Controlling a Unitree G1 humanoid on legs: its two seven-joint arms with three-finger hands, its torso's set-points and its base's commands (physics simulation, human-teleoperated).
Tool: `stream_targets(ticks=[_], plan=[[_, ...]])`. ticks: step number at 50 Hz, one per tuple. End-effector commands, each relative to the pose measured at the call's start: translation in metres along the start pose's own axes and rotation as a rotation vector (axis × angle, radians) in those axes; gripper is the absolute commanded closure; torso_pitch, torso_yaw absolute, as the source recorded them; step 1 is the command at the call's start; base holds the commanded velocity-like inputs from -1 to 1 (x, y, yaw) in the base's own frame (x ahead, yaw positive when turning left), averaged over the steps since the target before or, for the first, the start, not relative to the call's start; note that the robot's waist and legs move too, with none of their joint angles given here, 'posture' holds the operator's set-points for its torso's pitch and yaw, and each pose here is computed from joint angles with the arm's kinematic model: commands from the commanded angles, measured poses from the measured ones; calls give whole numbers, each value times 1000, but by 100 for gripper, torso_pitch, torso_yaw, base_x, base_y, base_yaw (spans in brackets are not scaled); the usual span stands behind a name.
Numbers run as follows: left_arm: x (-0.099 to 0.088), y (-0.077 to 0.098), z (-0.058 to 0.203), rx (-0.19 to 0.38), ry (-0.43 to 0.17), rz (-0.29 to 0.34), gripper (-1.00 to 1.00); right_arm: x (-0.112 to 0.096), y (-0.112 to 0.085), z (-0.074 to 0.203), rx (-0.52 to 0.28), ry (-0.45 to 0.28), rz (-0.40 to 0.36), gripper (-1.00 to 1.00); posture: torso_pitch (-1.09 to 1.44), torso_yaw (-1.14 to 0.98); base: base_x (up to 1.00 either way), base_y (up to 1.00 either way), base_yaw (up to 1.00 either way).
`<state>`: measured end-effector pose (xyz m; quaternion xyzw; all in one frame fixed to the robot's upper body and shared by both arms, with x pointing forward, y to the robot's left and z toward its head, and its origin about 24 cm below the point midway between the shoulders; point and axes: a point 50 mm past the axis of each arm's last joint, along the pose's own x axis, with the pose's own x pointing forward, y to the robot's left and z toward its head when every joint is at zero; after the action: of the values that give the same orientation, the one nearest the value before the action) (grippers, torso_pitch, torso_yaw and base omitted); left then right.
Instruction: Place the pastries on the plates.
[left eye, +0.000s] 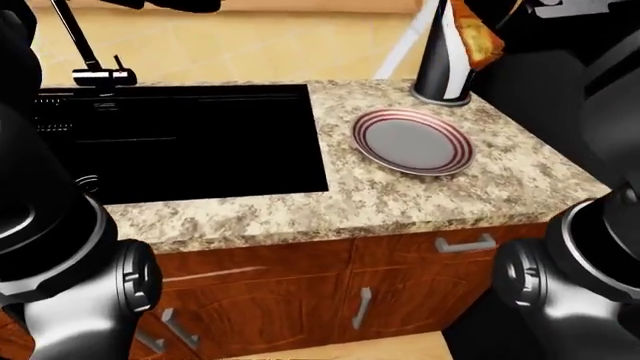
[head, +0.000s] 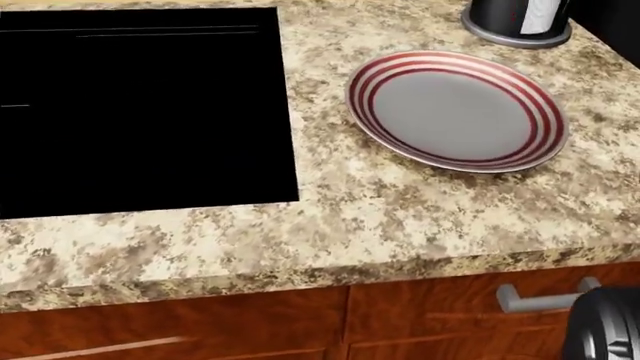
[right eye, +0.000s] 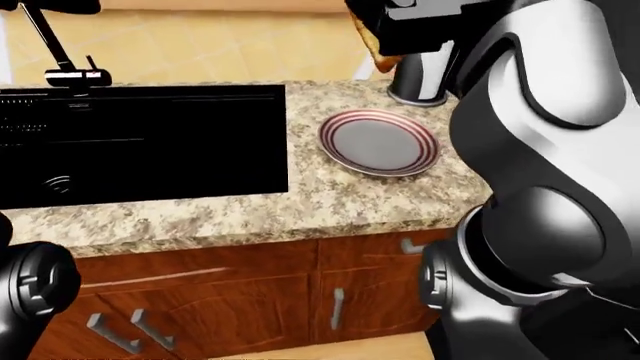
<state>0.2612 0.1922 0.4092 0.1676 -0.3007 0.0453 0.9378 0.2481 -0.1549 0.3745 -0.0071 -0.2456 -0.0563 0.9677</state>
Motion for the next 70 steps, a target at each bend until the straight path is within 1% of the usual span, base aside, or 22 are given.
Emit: stream_targets(ticks=[1,4,7,8,9,16,22,34,39,44,50,51,55,57,58,59,61,63,65,68,69,70], plan=[[1,0,8,4,-32,0,-100,1,-3,7,-1,-28,-19,100,-14,0,0,-46,0],[0,1,8,4,-32,1,-100,0,-3,7,-10,-27,-16,100,-14,0,0,0,0],[-1,0,7,3,-31,0,-100,2,-3,5,15,-23,-22,100,-14,0,0,0,0],[-1,0,7,5,-30,-1,-100,2,-3,5,4,-19,-23,100,-14,0,0,0,0],[0,0,7,5,-29,1,-100,2,-3,5,17,-20,-21,100,-14,0,0,-48,0],[2,-1,5,12,-26,0,-100,3,-2,9,2,-25,-14,100,-14,0,0,-71,0],[3,-1,4,13,-26,-1,-100,7,3,6,-30,-27,-1,100,-14,0,0,-4,0],[0,-1,3,19,-21,-1,-100,3,6,-2,-38,-16,15,100,-14,0,0,0,0],[-1,-2,1,19,-19,-2,-100,5,9,-4,-50,-5,26,100,-14,0,0,0,0],[-2,-1,1,20,-15,-4,-100,13,23,-12,-109,38,87,100,-14,0,0,0,0],[-2,0,1,23,-16,-4,-100,26,31,-17,-163,78,119,100,-14,0,0,0,0],[-1,0,0,24,-15,-1,-100,29,33,-18,-183,83,130,100,-14,0,0,0,0],[0,-2,-1,20,-16,-6,-100,40,36,-21,-261,148,153,100,-14,0,0,0,0],[1,-2,-1,21,-15,-8,-100,46,36,-23,-276,190,155,100,-14,0,0,0,0],[1,-2,0,19,-17,-8,-100,49,37,-20,-285,177,168,100,-14,0,0,0,0],[1,-2,0,21,-17,-9,-100,52,39,-20,-303,198,183,100,-14,0,0,0,0],[1,-3,-1,22,-16,-10,-100,59,43,-25,-395,230,228,100,-14,0,0,0,0],[0,-3,0,22,-15,-12,-100,67,46,-30,-418,265,254,100,-14,0,0,0,0],[0,-3,-1,22,-13,-14,-100,74,50,-38,-465,301,293,100,-14,0,0,0,0],[-1,-3,-1,22,-13,-15,-100,85,54,-46,-518,323,330,100,-14,0,0,0,0],[-1,-3,-1,22,-12,-15,-100,87,54,-47,-531,327,332,100,-14,0,0,0,0],[-2,-3,-2,24,-10,-16,-100,89,56,-49,-535,334,351,100,-14,0,0,0,0]])
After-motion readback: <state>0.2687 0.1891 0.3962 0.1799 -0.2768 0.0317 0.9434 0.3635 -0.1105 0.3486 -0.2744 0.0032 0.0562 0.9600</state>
